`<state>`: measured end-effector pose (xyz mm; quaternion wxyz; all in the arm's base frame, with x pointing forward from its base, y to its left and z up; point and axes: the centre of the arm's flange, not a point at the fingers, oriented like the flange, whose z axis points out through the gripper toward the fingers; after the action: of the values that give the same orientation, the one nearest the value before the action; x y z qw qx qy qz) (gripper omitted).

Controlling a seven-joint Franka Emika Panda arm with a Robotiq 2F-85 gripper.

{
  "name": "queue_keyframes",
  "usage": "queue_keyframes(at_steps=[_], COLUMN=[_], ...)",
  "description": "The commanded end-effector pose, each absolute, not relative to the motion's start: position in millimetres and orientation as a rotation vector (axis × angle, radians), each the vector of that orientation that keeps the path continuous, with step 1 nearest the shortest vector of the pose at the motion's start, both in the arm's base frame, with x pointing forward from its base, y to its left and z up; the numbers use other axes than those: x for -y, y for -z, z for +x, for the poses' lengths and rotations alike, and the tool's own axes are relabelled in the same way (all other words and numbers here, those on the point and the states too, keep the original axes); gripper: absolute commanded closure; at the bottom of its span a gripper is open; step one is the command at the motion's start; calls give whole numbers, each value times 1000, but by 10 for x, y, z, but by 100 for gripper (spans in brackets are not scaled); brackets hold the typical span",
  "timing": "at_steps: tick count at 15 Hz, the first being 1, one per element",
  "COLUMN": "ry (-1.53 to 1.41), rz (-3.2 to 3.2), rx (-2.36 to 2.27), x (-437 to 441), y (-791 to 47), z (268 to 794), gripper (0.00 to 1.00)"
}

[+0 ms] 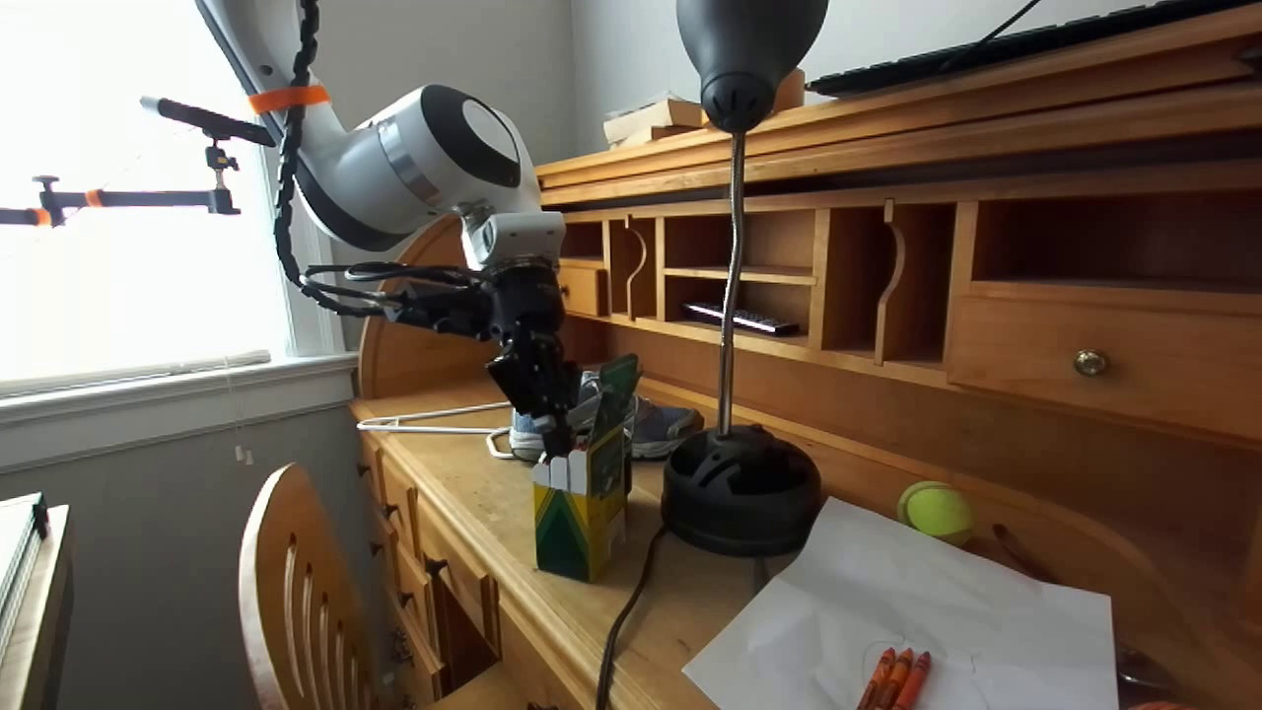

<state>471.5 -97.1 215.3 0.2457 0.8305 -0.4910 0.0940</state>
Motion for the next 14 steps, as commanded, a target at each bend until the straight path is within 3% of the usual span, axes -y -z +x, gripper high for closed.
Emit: queue_keyframes(at_steps=[1,14], ry=[-265,-305], rz=[2278,2313], rx=[1358,1343], x=[952,725], y=[-2198,-2495], z=[4776,4796], gripper=[100,100])
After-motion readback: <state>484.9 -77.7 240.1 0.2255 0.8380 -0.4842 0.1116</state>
